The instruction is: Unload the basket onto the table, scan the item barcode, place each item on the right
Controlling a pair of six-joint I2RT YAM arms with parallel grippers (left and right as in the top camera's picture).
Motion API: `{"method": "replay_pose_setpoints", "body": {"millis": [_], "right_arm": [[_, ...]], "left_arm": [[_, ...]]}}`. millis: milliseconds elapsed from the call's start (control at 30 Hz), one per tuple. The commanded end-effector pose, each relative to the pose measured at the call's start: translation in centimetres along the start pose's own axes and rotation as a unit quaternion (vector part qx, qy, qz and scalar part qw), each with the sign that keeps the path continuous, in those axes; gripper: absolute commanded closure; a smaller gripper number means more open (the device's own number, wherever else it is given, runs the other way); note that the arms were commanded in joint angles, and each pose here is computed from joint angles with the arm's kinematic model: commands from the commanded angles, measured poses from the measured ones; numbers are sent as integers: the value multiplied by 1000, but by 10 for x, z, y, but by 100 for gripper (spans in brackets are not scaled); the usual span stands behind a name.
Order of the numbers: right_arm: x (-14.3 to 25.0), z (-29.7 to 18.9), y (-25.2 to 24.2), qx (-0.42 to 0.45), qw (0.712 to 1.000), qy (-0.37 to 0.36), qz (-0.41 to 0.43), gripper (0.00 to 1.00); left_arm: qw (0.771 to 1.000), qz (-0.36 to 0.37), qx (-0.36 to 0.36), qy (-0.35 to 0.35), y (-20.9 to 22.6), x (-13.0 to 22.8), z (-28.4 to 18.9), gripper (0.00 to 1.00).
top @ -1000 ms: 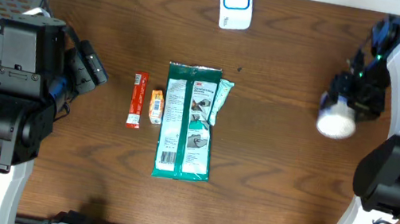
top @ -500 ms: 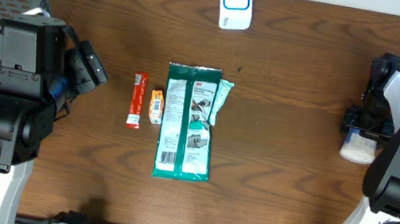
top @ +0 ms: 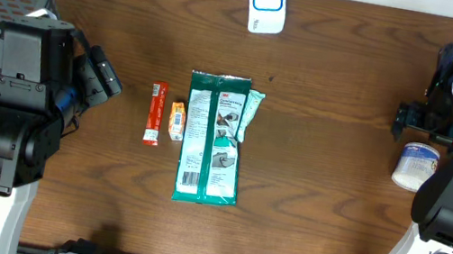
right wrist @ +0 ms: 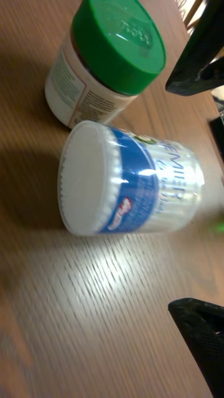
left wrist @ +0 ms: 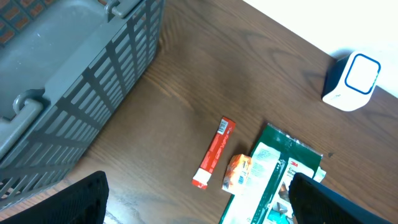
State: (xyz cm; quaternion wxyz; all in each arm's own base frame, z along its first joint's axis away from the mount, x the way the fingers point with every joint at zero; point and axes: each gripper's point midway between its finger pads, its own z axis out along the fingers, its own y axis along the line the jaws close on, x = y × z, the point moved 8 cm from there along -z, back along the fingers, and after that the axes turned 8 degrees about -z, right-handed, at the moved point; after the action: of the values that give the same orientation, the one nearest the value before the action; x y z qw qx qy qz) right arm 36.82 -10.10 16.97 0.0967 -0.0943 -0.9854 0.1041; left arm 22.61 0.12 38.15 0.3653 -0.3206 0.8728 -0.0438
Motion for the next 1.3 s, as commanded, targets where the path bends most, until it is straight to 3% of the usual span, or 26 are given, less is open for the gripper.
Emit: {"method": "replay_pose_setpoints", "body": {"millis": [0, 67, 100, 133, 167, 200, 300, 367, 433, 467, 500, 533, 567, 833, 1133, 1267], "right_arm": [[0, -13, 14, -92, 995, -10, -29, 4], [1, -18, 32, -180, 980, -18, -77, 18], [2, -20, 39, -217, 971, -24, -100, 29], [2, -22, 44, -248, 962, -28, -114, 53], [3, -22, 48, -269, 956, -29, -115, 70], [3, -22, 51, -279, 953, -29, -115, 81], [2, -24, 77, -320, 937, -39, -136, 99], [3, -27, 93, -328, 931, -41, -154, 99], [6, -32, 112, -334, 925, -44, -178, 94], [10, -39, 141, -350, 911, -49, -211, 81], [12, -42, 151, -358, 905, -52, -223, 61], [19, -49, 176, -377, 890, -56, -251, 23], [23, -52, 188, -383, 883, -56, -266, 2], [87, -60, 294, -366, 844, -31, -390, 1], [105, -7, 318, -381, 834, -3, -398, 1], [113, 6, 332, -421, 800, -16, -427, 1]], "left_arm": [[1000, 3, -2, -8, 1, -3, -3, 10], [1000, 3, -2, -8, 1, -3, -3, 10], [1000, 3, -2, -8, 1, -3, -3, 10], [1000, 3, -2, -8, 1, -3, -3, 10], [1000, 3, -2, -8, 1, -3, -3, 10], [1000, 3, -2, -8, 1, -3, -3, 10], [1000, 3, -2, -8, 1, -3, -3, 10], [1000, 3, -2, -8, 1, -3, -3, 10], [1000, 3, -2, -8, 1, -3, -3, 10], [1000, 3, -2, -8, 1, -3, -3, 10], [1000, 3, -2, -8, 1, -3, -3, 10], [1000, 3, -2, -8, 1, -3, -3, 10], [1000, 3, -2, -8, 1, -3, -3, 10], [1000, 3, -2, -8, 1, -3, -3, 10], [1000, 3, -2, -8, 1, -3, -3, 10], [1000, 3, -2, -8, 1, -3, -3, 10]]}}
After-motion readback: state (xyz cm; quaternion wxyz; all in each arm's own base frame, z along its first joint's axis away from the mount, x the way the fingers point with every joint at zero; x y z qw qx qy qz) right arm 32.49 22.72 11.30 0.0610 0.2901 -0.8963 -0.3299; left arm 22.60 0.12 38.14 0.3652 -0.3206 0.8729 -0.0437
